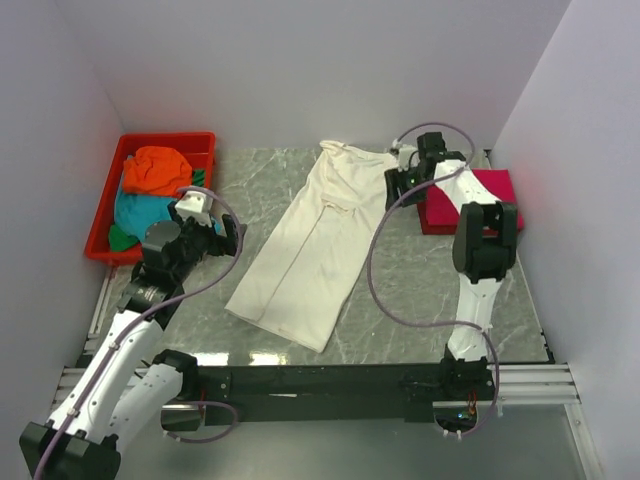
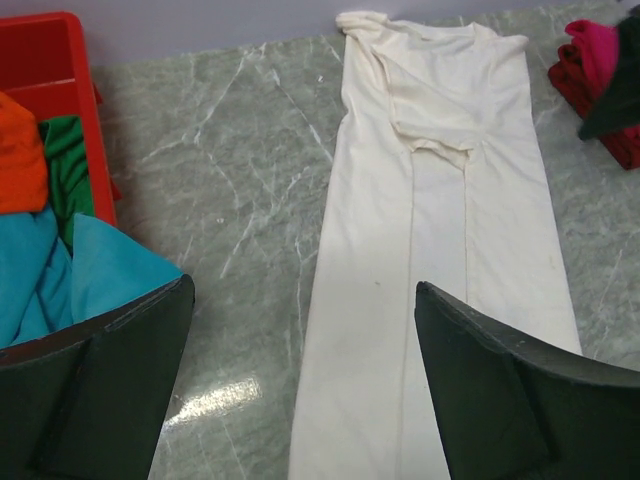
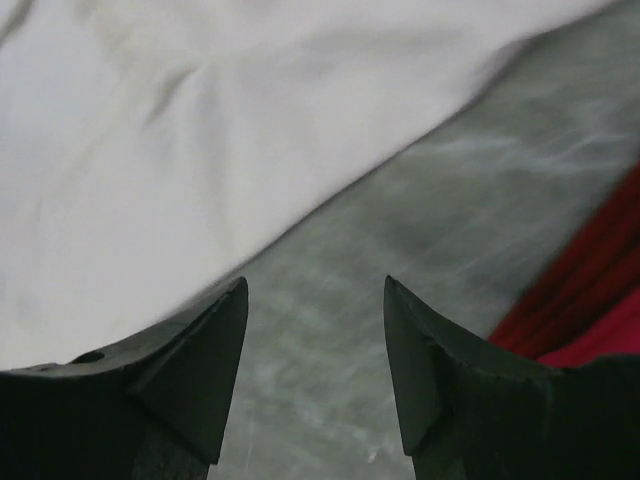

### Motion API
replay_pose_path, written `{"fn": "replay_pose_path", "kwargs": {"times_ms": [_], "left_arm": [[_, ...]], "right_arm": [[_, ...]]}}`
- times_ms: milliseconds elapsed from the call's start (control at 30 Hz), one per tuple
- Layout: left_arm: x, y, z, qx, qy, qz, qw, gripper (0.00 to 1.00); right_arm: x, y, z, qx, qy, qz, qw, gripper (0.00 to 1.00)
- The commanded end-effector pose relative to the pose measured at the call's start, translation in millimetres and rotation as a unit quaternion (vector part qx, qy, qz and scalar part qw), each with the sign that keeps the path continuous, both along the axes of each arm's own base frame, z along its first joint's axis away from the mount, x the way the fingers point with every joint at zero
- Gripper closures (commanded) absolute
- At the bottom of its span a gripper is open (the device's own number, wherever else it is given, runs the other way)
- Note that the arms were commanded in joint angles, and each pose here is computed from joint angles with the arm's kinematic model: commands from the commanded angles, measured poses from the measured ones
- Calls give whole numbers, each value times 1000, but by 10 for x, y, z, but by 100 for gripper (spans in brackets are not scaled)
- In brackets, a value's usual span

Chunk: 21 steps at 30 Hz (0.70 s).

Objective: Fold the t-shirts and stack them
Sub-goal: Fold the tshirt

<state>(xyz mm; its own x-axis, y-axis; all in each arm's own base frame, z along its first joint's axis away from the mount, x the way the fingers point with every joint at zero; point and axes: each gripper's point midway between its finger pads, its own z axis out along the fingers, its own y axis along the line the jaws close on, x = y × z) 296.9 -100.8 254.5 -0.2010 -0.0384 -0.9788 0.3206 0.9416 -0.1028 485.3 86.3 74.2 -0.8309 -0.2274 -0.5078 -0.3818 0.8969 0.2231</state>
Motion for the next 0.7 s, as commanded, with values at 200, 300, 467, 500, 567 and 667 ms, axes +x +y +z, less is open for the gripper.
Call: {"fn": "replay_pose_path", "kwargs": {"times_ms": [200, 300, 467, 500, 567, 667], "left_arm": [[192, -15, -267, 1, 74, 22, 997, 9], [235, 9, -334, -13, 97, 45, 994, 11], [240, 83, -356, -42, 117, 86, 988, 12], [222, 94, -346, -62, 123, 99, 985, 12], [171, 190, -400, -88, 143, 143, 975, 12], [37, 277, -550, -134, 179, 193, 955, 13]], "right_arm": [[-2348, 1449, 302, -30, -231, 527, 817, 12], [-2855, 1915, 297, 2, -289, 571, 769, 12], [-3502, 2473, 172, -17, -198, 586, 785, 28], [-3500, 2494, 109, -44, -207, 579, 787, 28], [-3566, 2564, -18, -59, -214, 571, 790, 28], [-3730, 2622, -155, -70, -215, 576, 786, 25]]}}
